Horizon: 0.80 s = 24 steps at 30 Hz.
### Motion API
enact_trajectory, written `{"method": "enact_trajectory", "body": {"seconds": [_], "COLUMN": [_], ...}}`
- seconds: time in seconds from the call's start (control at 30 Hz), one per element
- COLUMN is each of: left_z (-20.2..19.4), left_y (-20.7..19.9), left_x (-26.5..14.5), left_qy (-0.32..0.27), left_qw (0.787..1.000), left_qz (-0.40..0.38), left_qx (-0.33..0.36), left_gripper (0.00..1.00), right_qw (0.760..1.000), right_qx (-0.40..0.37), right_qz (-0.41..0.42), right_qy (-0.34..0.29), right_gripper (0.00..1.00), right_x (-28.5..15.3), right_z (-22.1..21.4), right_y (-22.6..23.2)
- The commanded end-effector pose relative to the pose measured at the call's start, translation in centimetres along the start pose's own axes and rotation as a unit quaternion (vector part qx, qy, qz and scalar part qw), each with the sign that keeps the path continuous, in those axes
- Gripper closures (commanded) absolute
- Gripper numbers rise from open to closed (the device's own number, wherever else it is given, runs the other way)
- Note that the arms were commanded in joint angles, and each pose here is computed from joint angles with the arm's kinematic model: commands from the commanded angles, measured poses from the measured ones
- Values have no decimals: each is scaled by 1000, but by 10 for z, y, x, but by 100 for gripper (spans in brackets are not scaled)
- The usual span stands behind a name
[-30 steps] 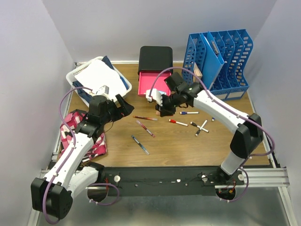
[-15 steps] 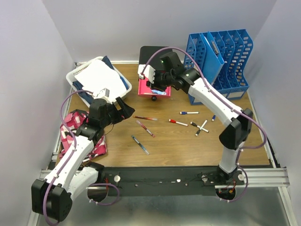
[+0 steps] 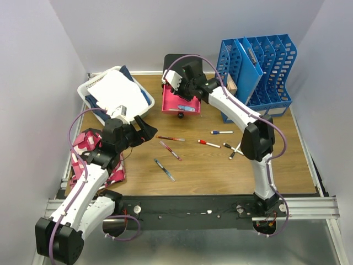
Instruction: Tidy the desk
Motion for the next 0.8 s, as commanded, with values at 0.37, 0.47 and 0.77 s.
{"method": "enact_trajectory", "body": {"seconds": [0.37, 0.47, 0.77], "left_z": [16, 19, 17], "left_y": [-7, -7, -6], "left_x": [-13, -12, -6], "left_qy": [-12, -16, -16], "left_qw": [999, 998, 999], "left_qz": [11, 15, 8], "left_qx": [42, 51, 38], "left_gripper": [1, 1, 1], "right_qw": [938, 892, 957], "right_qx": [-2, -112, -137], "right_qz": [310, 393, 242], "right_qy": [-155, -194, -87], "right_gripper": [32, 46, 82], "right_x": [-93, -108, -57], "right_z": [34, 5, -33], "right_y": [74, 114, 93]}}
Point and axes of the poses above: each gripper's point midway between its finger pads, its own x axis out along the fingers, its own y axis along the line the jaws close on, z = x × y, the point moved 5 cm from there along -x, back along the fingers, and after that the axes turned 2 degrees about -x, right-handed, at the moved point
